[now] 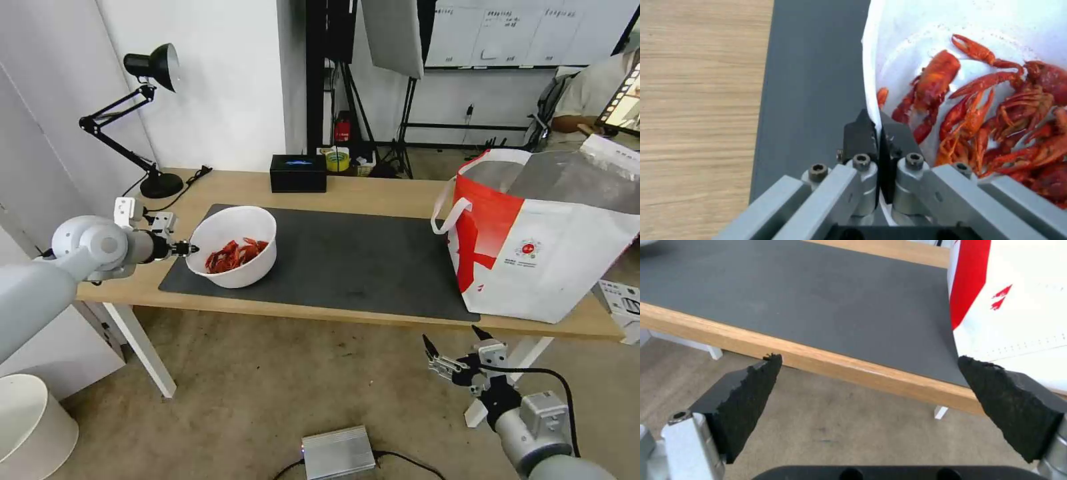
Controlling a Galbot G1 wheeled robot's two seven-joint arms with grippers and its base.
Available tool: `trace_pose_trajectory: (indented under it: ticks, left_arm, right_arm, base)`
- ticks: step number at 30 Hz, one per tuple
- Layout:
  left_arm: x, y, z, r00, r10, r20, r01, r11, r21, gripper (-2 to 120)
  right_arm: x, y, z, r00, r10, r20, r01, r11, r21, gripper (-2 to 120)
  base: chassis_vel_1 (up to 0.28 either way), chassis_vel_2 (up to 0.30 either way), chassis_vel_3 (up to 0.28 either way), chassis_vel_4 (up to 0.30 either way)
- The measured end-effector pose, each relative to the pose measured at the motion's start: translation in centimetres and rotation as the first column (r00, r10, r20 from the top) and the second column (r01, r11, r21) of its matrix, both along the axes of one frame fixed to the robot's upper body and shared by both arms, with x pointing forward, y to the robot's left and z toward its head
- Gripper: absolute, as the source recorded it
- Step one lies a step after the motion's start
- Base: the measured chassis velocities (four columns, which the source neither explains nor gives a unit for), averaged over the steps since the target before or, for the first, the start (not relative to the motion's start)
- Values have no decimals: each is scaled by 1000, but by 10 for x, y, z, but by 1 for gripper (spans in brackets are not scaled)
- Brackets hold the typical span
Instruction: Pick up the trash from the table and place it into the takeout bag.
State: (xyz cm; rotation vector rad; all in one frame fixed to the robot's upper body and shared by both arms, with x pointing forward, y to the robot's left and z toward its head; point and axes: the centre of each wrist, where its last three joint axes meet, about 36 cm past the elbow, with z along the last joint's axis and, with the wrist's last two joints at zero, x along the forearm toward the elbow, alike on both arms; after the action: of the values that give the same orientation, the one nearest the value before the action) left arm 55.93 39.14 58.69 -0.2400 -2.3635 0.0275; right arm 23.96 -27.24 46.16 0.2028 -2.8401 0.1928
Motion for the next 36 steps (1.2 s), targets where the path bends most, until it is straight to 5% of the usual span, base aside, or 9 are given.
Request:
trace_pose_trajectory:
  ticks: [12,36]
  left_arm:
    - [3,-1,22,1000,-3,30,4,999,-32,0]
    - [11,-49,81,990,-91,111,101,991,-87,0]
  right_arm:
    - [0,0,0,1000,0,0,0,1000,0,100]
    - [0,0,0,1000,0,0,0,1000,0,100]
  base:
    - [0,0,0,0]
    - [0,0,0,0]
